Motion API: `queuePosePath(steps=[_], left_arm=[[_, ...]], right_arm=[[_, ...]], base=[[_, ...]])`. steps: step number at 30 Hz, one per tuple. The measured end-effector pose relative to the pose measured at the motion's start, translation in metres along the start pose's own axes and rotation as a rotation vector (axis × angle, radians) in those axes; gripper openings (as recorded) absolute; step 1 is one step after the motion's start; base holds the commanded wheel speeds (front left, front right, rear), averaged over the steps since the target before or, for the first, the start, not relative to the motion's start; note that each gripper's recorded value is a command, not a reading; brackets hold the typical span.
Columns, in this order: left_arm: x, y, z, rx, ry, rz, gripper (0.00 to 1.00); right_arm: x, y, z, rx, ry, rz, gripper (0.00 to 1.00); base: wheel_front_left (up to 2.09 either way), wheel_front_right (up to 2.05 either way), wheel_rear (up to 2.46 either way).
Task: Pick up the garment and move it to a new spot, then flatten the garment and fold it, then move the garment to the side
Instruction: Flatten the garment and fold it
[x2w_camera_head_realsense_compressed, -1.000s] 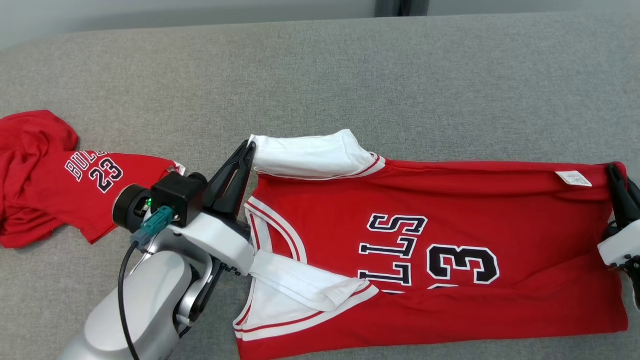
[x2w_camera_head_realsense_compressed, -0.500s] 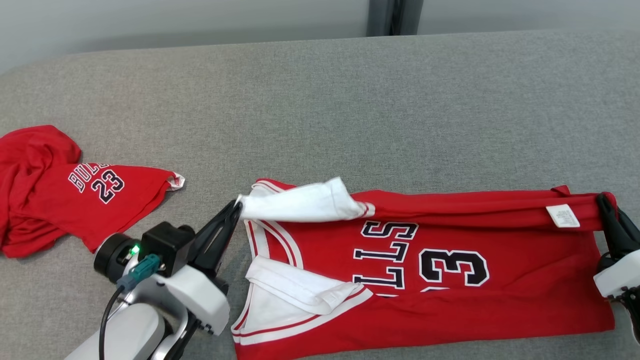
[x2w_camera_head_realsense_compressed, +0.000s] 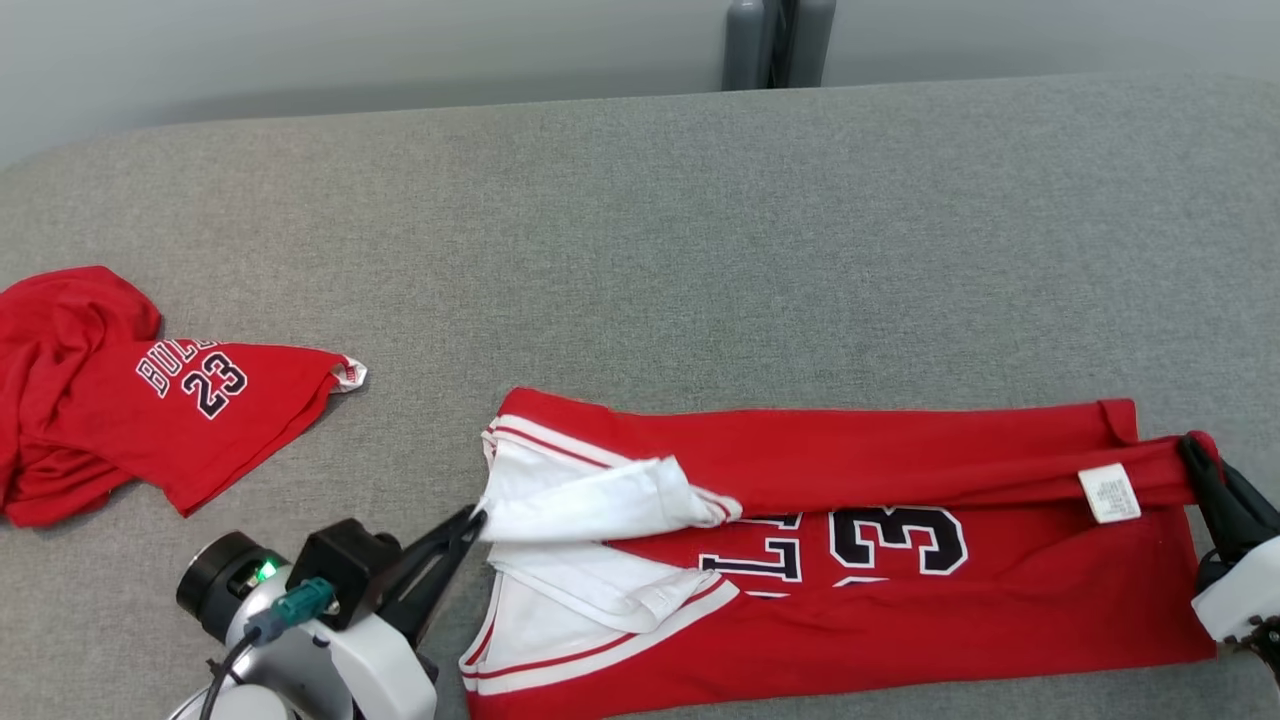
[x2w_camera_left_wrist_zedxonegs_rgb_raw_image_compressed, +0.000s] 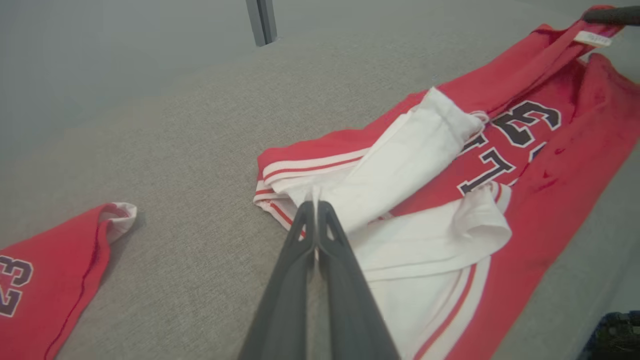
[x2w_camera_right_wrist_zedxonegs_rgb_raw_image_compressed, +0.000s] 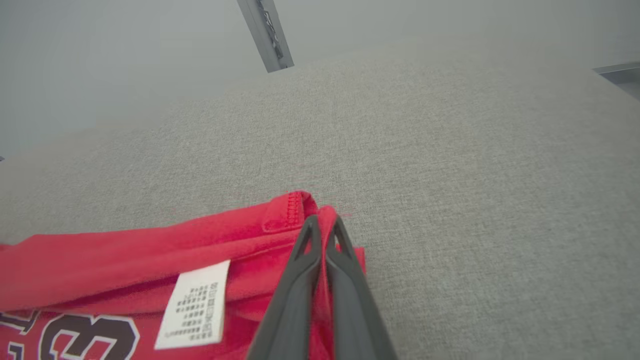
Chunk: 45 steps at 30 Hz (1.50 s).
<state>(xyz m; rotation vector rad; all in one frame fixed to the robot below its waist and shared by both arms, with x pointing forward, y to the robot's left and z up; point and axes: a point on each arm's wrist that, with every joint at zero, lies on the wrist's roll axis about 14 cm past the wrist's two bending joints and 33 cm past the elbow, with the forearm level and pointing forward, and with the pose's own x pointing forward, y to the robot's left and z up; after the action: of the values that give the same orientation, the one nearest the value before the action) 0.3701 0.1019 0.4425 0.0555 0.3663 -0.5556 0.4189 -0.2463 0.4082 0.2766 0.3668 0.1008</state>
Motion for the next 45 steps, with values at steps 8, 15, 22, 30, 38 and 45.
queuePosePath(steps=[8,15,22,30,38,45], left_arm=[[-0.013,-0.016,-0.016,0.037,0.105,-0.073,0.0],[-0.02,-0.029,-0.028,0.04,0.175,-0.134,0.0],[-0.024,-0.029,-0.033,0.04,0.206,-0.139,0.05],[-0.025,-0.033,-0.028,-0.064,0.174,-0.118,1.0],[-0.011,-0.005,0.021,-0.082,-0.062,0.031,1.0],[-0.003,0.01,0.065,-0.159,-0.311,0.155,1.0]], right_arm=[[-0.013,0.0,-0.013,0.027,0.091,0.014,0.0],[-0.023,0.002,-0.018,0.059,0.138,0.024,0.0],[-0.028,0.004,-0.024,0.1,0.179,0.024,0.17],[-0.04,-0.007,-0.03,0.16,0.22,-0.018,1.0],[-0.038,-0.006,0.006,0.139,0.039,-0.029,1.0],[-0.037,0.015,0.038,0.109,-0.145,0.005,1.0]], base=[[0.0,0.0,0.0],[0.0,0.0,0.0],[0.0,0.0,0.0],[0.0,0.0,0.0],[0.0,0.0,0.0],[0.0,0.0,0.0]])
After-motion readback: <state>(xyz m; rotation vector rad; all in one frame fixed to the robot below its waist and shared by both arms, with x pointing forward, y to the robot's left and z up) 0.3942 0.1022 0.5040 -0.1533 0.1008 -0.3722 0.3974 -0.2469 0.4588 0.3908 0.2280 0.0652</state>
